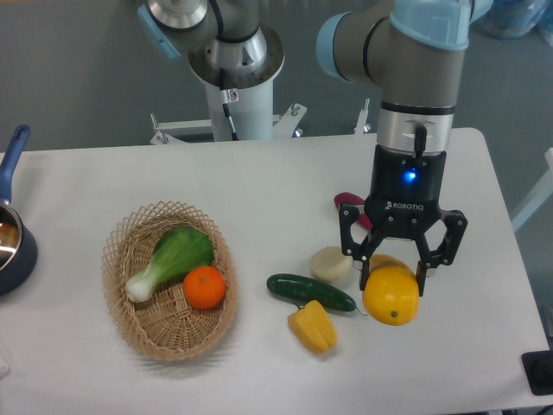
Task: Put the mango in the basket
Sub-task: 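Close the gripper on the yellow mango and lift it slightly, then carry the held mango over the wicker basket and lower it inside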
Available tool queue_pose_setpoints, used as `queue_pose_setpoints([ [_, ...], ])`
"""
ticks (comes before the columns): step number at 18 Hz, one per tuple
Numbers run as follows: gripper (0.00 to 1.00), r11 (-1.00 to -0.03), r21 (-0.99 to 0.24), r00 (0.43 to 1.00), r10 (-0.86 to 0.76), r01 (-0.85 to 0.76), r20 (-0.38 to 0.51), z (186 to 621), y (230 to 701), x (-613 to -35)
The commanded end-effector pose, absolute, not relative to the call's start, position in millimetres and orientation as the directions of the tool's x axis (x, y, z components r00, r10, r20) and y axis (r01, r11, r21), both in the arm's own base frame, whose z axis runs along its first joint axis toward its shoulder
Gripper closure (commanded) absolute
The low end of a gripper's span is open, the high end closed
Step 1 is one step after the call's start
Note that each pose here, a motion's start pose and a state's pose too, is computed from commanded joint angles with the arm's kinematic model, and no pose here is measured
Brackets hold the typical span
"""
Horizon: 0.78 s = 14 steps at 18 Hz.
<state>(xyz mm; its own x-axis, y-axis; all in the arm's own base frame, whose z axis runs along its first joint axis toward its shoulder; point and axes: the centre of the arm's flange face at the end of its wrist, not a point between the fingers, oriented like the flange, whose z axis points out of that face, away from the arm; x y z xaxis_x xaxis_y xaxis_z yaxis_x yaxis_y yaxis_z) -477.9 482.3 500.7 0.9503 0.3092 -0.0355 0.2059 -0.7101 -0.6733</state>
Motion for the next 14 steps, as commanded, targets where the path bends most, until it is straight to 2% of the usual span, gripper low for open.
queue_pose_setpoints([
  [4, 0.54, -0.718, -0.665, 0.953, 0.300, 0.204, -0.031, 499, 485, -462],
  [10, 0.54, -0.727, -0.638, 0.950, 0.310, 0.253, 0.024, 483, 484, -427],
  [14, 0.54, -0.754, -0.611, 0.962, 0.268, 0.240, 0.046, 467, 502, -393],
])
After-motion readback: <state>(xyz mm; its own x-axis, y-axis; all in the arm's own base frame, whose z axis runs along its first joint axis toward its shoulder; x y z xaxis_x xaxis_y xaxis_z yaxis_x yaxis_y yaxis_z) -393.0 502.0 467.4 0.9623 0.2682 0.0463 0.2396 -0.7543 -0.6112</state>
